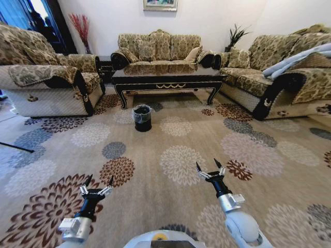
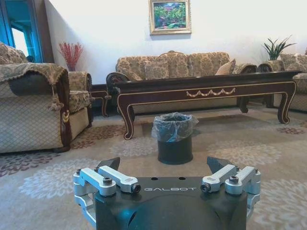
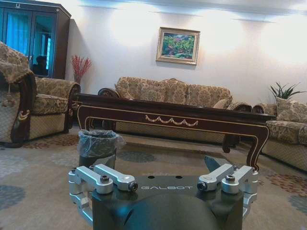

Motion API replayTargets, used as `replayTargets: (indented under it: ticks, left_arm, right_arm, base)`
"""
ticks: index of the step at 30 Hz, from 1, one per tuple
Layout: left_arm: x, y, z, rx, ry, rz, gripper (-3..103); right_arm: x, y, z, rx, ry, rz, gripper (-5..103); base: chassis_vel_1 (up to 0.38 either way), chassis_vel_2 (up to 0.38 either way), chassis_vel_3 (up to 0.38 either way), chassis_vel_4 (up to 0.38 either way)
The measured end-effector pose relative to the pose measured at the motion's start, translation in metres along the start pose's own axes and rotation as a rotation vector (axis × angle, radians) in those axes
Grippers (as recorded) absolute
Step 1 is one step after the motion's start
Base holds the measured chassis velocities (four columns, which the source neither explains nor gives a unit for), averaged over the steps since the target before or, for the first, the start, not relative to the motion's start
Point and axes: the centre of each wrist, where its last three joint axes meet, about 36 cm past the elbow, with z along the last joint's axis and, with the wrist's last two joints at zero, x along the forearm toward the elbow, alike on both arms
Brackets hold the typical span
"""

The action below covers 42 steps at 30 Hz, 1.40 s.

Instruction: Move to the front of the table and pick up the trash from the floor, then place it into the trash bin.

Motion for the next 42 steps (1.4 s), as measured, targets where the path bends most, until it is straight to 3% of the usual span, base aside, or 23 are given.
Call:
replayTargets:
  ticks: [11, 42]
  left_arm:
    - [0.0, 0.0, 0.0, 0.0, 0.0, 0.0, 100]
    - [0.0, 0.0, 0.0, 0.0, 0.0, 0.0, 100]
  right_arm:
    - [0.0001, 0.0, 0.0, 0.0, 0.0, 0.0, 100]
    - [0.0, 0.0, 0.0, 0.0, 0.0, 0.0, 100]
  base:
    - [0.207, -0.215, -0.203, 0.224]
    - [-0.001, 0.001, 0.001, -0.005]
